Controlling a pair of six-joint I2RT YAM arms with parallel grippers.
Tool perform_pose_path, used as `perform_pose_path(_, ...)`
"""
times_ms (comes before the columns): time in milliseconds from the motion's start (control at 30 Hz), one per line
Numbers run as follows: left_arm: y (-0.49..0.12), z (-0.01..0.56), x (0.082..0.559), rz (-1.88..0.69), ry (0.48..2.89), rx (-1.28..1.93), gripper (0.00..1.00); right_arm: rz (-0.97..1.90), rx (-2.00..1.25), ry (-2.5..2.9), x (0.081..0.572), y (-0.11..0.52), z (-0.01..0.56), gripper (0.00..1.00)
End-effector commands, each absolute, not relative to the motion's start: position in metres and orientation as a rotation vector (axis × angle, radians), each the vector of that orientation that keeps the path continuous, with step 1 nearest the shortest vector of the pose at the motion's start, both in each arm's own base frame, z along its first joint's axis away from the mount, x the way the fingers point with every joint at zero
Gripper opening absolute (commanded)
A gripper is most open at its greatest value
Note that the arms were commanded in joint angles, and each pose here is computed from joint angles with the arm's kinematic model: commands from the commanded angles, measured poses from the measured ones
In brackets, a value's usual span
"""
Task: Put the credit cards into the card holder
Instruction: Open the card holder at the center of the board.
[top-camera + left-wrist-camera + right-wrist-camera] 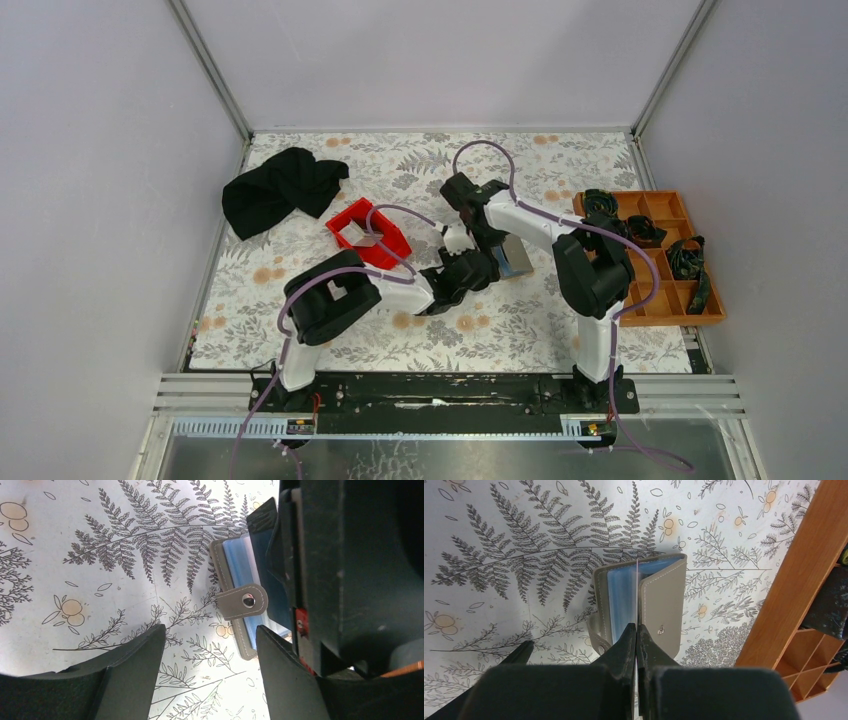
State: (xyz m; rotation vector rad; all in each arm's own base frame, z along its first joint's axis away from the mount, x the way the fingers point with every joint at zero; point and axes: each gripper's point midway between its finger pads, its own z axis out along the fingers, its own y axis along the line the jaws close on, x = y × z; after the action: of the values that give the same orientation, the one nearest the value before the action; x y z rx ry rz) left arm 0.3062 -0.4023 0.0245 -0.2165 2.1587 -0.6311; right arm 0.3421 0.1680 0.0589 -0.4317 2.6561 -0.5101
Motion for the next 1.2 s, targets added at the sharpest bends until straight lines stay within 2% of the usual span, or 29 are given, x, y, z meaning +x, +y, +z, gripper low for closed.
perform_pose_path(0,-0.364,-0.065,0.267,-0.36,2.426,-0.074,0.76,-0.336,-0.44,2.683,0.335,0.2,0.066,0.0)
perform_pose_path(400,-0.36,-0.079,0.284,-0.238,2.379,-0.17,0.75,-0.3,-0.415,2.738,0.328,0.194,0.054,0.0)
perform_pose_path(667,-0.352,-0.079,0.284,-0.193,2.358,-0.175,0.65,-0.308,-0.409,2.753,0.326,0.188,0.05,0.0)
perform_pose_path(1067,-0.339,-0.075,0.278,-0.197,2.339,-0.208,0.62,-0.302,-0.386,2.763,0.329,0.182,0.048,0.0)
perform_pose_path(1167,-0.34,-0.075,0.28,-0.191,2.338,-0.197,0.54,-0.305,-0.39,2.764,0.329,0.181,0.048,0.0)
